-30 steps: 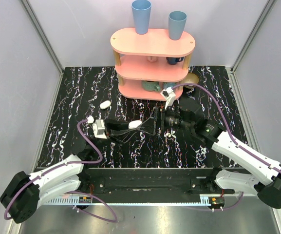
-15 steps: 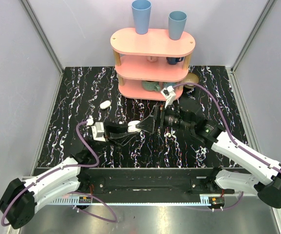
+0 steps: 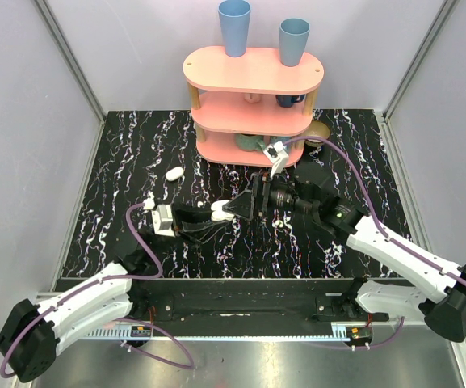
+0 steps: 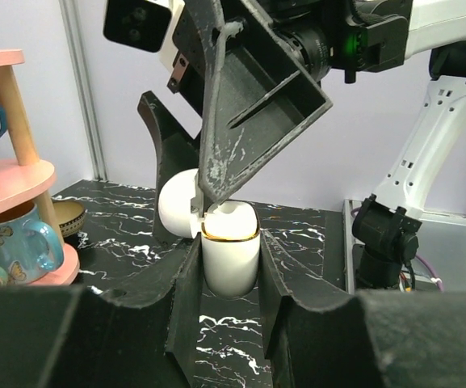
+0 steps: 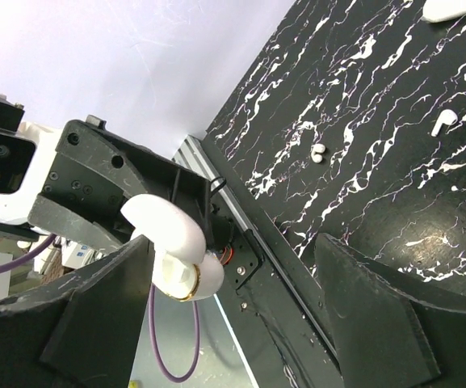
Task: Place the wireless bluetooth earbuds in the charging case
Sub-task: Open the charging case, then pick up the right earbud from the center of the board.
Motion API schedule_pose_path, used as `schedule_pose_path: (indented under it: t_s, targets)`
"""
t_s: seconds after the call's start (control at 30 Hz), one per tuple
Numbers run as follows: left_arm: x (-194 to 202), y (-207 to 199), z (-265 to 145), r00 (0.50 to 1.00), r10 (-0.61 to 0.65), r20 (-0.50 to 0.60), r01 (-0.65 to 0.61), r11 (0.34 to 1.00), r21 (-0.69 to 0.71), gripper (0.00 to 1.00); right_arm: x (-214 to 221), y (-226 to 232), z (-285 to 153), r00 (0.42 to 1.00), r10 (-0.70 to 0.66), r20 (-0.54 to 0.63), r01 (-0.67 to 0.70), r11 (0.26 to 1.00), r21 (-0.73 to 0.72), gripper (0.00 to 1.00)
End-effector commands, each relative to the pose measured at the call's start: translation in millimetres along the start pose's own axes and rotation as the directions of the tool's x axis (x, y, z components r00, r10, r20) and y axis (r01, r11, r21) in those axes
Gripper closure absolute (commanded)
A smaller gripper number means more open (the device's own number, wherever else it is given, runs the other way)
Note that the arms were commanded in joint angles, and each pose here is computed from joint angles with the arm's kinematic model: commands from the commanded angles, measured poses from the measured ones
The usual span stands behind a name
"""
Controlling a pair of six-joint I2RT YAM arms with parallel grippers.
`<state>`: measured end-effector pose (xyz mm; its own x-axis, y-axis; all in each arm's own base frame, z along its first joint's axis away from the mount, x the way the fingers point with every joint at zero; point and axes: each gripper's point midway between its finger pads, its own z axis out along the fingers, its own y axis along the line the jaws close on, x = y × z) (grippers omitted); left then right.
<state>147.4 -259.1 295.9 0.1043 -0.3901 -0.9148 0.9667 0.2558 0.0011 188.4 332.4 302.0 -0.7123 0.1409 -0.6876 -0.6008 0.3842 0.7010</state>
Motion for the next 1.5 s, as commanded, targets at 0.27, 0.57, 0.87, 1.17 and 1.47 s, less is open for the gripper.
schedule_pose_path:
  t_s: [0.27,0.57,0.87,1.17,1.47]
  targets:
    - [1,26,-5,1.000,0.021,0.011,-0.019,0.989,-0.149,1.00,-29,45,-17,0.992,-0.059,0.110,0.076,0.984,-0.163,0.12]
    - [-3,28,-11,0.999,0.053,-0.010,-0.054,0.981,-0.185,1.00,-46,-17,-48,0.974,-0.074,0.214,0.035,0.983,0.180,0.14]
    - [-16,23,-21,0.996,0.078,-0.042,-0.085,0.976,-0.199,1.00,-37,-109,-81,0.986,-0.054,0.161,-0.033,0.870,0.493,0.23]
    - [-20,17,-32,0.991,0.108,-0.077,-0.121,0.973,-0.197,1.00,1,-173,-82,0.999,0.033,0.032,-0.046,0.792,0.608,0.29]
    - [-20,15,-36,0.989,0.121,-0.089,-0.136,0.971,-0.197,1.00,11,-216,-55,0.996,0.081,-0.045,-0.031,0.749,0.662,0.31]
